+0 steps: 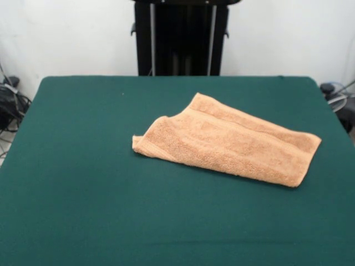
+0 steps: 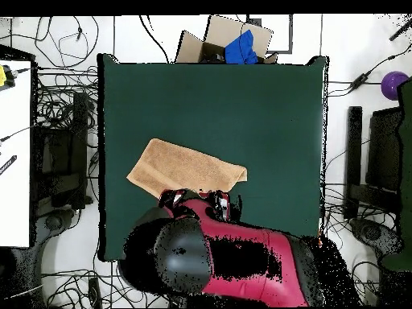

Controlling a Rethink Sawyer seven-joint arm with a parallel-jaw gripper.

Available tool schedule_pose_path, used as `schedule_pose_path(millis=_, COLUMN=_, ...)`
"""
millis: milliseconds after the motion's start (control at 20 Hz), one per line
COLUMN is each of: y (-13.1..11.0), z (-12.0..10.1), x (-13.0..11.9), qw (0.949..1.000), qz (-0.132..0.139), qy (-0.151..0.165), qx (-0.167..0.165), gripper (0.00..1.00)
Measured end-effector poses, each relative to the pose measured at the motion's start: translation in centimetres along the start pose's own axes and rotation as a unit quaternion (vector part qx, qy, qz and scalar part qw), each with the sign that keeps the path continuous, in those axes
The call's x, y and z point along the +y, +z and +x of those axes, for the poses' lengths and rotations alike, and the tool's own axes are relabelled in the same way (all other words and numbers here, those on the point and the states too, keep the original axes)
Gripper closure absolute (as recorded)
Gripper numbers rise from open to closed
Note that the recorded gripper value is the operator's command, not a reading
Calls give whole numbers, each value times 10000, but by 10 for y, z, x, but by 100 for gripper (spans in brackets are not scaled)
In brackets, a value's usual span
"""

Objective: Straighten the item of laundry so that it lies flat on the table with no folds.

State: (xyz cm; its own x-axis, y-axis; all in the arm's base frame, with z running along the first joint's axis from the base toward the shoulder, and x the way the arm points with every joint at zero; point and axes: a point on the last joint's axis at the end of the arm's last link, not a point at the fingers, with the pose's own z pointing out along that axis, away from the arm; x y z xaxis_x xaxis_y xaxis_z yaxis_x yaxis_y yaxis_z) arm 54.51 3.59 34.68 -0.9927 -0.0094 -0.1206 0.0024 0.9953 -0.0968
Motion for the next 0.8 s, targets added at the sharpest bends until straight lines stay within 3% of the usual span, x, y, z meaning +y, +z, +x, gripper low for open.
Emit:
schedule_pose_path(millis=500, y=-26, z=-9, x=-7, qw=9995, qz=48, qy=86, qx=-306, gripper=0)
schedule_pose_path(millis=800, y=-24, z=-10, x=-9, qw=9994, qz=52, qy=95, qx=-314, gripper=0)
